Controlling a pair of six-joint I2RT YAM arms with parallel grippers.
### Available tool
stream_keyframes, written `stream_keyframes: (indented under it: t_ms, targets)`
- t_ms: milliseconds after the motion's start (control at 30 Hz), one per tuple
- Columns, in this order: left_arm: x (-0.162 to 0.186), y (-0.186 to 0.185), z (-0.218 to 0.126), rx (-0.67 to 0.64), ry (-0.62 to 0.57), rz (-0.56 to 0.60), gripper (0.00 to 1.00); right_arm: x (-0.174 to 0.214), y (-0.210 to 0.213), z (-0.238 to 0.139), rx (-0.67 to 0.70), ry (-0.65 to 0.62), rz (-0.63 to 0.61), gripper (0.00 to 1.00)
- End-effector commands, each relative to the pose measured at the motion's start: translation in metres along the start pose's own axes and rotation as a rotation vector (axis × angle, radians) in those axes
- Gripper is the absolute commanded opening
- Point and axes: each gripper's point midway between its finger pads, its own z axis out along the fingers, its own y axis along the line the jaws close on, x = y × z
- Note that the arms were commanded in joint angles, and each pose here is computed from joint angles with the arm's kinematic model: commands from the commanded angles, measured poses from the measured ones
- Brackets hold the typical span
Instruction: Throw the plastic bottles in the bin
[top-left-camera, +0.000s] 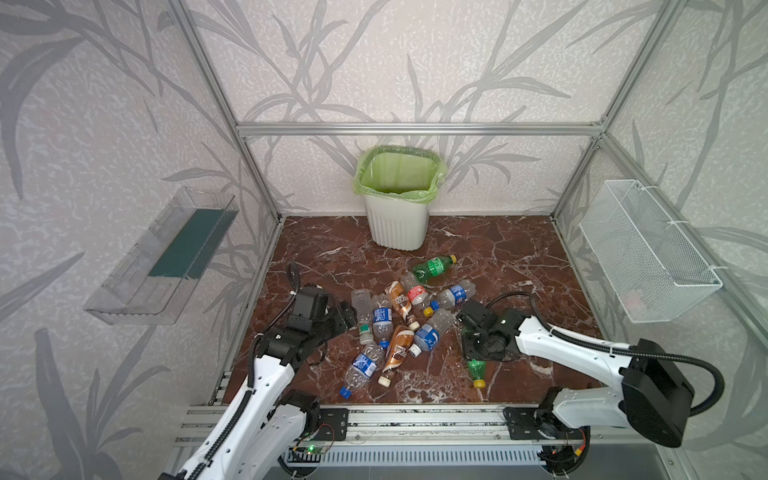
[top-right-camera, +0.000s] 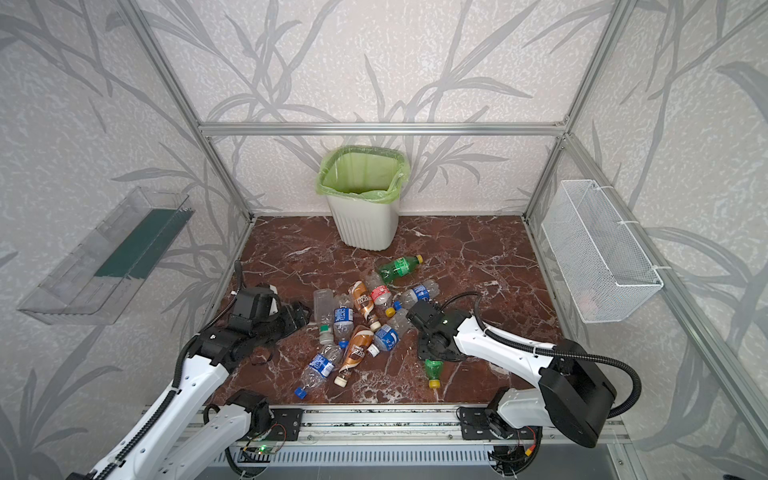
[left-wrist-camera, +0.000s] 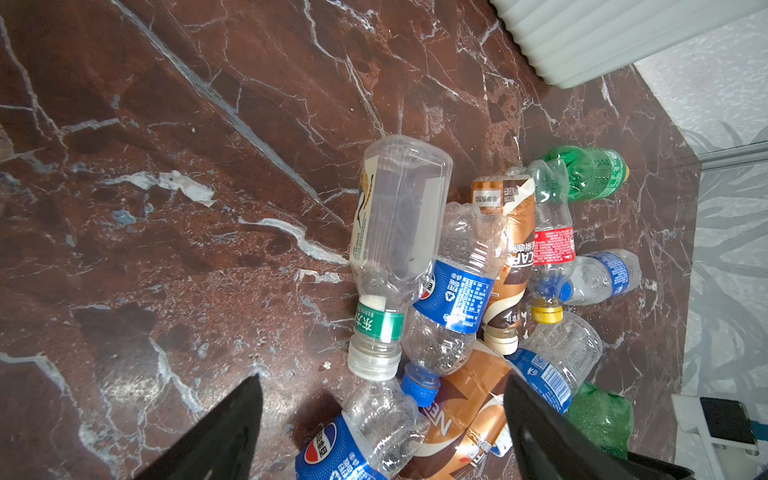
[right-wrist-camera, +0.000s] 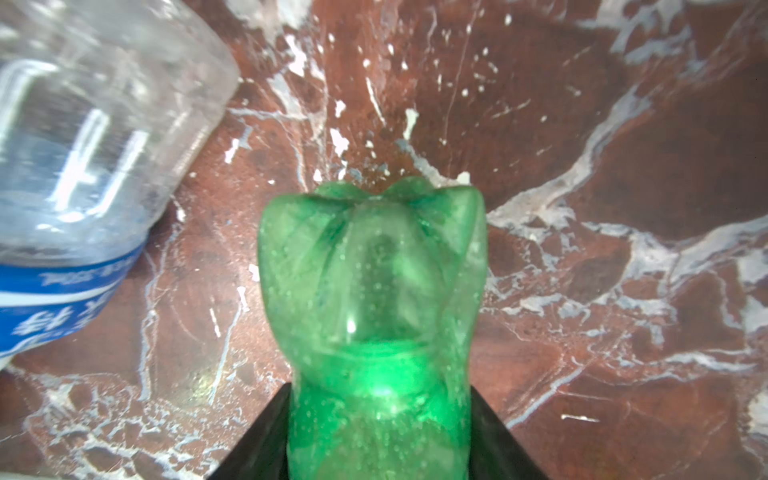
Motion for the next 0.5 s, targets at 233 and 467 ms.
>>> stream_keyframes:
  t_ms: [233, 467]
  targets:
    - [-0.011, -0.005, -0.011, 0.000, -0.035, -0.015, 0.90, -0.041, 0.013, -0.043, -0.085, -0.200, -0.036, 0.57]
    - [-0.016, -0.009, -0.015, -0.001, -0.041, -0.008, 0.90, -0.141, 0.058, -0.140, -0.249, -0.461, -0.079, 0.57]
